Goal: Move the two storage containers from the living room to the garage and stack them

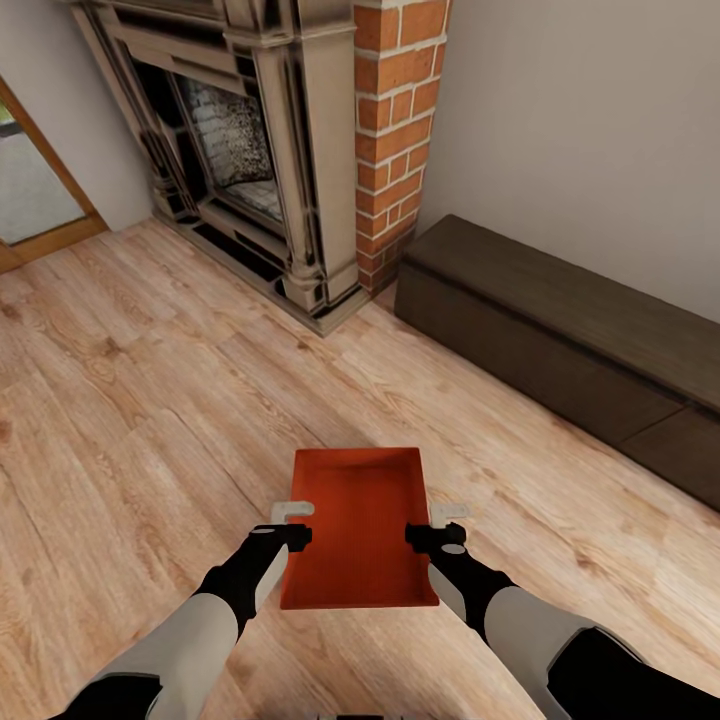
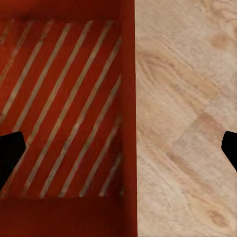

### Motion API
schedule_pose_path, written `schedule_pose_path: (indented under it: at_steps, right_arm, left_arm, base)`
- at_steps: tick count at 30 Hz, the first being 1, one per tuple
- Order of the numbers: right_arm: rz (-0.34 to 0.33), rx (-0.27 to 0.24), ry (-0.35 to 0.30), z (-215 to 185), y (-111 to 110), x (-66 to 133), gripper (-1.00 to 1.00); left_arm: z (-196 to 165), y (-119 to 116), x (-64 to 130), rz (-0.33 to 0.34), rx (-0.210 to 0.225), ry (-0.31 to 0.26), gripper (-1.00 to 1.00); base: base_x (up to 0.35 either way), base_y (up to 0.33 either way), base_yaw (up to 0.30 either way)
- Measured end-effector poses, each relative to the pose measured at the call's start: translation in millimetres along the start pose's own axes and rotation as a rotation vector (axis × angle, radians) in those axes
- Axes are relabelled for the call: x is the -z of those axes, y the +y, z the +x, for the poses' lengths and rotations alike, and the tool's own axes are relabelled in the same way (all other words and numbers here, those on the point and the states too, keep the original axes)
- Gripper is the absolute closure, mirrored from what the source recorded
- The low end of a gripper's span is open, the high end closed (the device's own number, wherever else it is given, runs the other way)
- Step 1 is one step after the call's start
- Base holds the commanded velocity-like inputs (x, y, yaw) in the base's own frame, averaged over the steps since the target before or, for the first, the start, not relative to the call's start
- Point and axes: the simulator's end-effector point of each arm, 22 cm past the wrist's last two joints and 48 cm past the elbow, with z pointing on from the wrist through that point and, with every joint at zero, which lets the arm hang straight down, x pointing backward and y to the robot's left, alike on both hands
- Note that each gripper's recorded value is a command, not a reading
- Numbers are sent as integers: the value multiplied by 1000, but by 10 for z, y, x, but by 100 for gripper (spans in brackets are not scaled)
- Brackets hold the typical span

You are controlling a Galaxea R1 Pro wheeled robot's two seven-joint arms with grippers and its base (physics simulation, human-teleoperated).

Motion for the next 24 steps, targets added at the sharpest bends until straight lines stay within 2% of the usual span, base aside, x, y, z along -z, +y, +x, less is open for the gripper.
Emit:
schedule_pose_path:
  at_steps: [16,20,24]
  right_arm:
    - [2,0,0,171,0,-263,-100]
    - [20,4,0,223,-138,-348,-100]
    - [25,5,1,271,-168,-419,-100]
  left_arm:
    - [119,1,-286,-1,0,-2,-100]
    - [149,118,-373,-17,-3,-2,-100]
    - [179,206,-456,-29,-4,-3,-100]
  base:
    - [0,0,0]
    - [0,0,0]
    - [0,0,0]
